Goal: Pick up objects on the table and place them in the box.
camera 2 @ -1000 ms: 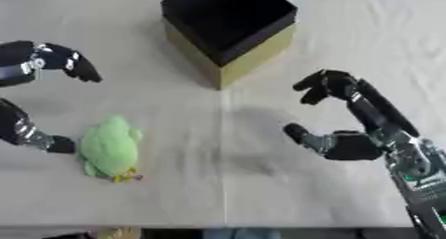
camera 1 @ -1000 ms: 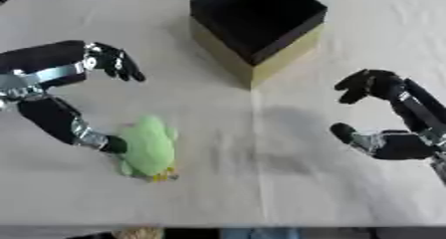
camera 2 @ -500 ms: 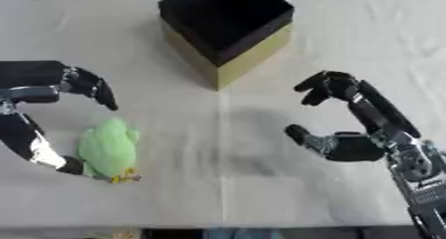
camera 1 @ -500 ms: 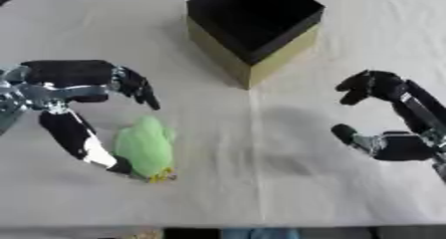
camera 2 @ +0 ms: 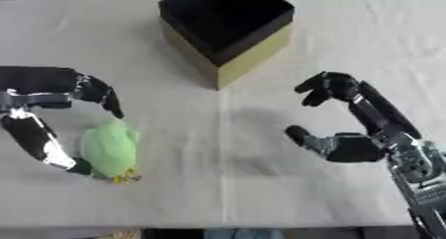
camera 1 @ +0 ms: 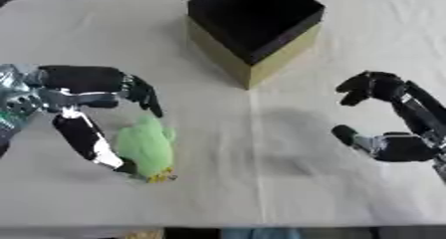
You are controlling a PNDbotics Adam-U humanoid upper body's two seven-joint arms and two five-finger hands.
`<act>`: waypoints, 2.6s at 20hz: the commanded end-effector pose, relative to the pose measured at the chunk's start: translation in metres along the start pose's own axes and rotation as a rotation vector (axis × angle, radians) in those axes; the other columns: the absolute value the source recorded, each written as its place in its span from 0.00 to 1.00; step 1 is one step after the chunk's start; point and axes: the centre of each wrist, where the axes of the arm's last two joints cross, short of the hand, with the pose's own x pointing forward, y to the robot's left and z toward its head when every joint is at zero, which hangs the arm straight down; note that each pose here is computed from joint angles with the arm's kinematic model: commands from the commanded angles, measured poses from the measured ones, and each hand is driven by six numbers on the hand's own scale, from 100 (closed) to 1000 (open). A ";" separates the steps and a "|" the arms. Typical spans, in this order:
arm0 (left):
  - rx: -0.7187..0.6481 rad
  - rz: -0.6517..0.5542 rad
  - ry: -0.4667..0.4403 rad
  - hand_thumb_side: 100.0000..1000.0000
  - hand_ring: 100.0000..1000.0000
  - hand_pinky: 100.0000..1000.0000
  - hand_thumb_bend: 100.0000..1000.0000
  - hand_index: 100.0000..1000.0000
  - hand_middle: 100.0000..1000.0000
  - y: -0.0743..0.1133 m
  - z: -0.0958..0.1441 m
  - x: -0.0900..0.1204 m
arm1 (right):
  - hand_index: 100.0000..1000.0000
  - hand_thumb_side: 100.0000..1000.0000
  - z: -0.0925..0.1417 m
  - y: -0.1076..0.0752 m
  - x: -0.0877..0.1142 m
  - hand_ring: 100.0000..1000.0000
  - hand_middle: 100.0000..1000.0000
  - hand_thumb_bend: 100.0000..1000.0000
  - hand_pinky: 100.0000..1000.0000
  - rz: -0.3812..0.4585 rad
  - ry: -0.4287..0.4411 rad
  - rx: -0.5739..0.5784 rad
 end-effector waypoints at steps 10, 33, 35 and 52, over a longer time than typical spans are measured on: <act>-0.070 -0.072 0.032 0.40 0.70 0.71 0.57 0.79 0.68 -0.005 -0.013 -0.011 | 0.74 0.39 -0.002 -0.004 0.003 0.59 0.66 0.38 0.59 0.004 -0.015 -0.005; -0.034 -0.103 0.025 0.31 0.29 0.36 0.00 0.52 0.25 0.019 0.005 -0.003 | 0.74 0.43 -0.001 -0.004 0.002 0.59 0.66 0.34 0.59 0.002 -0.008 -0.010; -0.008 -0.123 0.023 0.31 0.29 0.36 0.00 0.52 0.25 0.032 0.013 0.002 | 0.74 0.43 -0.001 -0.005 0.002 0.59 0.66 0.34 0.59 0.002 -0.006 -0.011; 0.268 -0.200 0.152 0.32 0.28 0.37 0.05 0.50 0.24 0.149 -0.014 -0.030 | 0.74 0.45 -0.002 0.001 0.002 0.59 0.66 0.33 0.59 -0.018 -0.016 0.018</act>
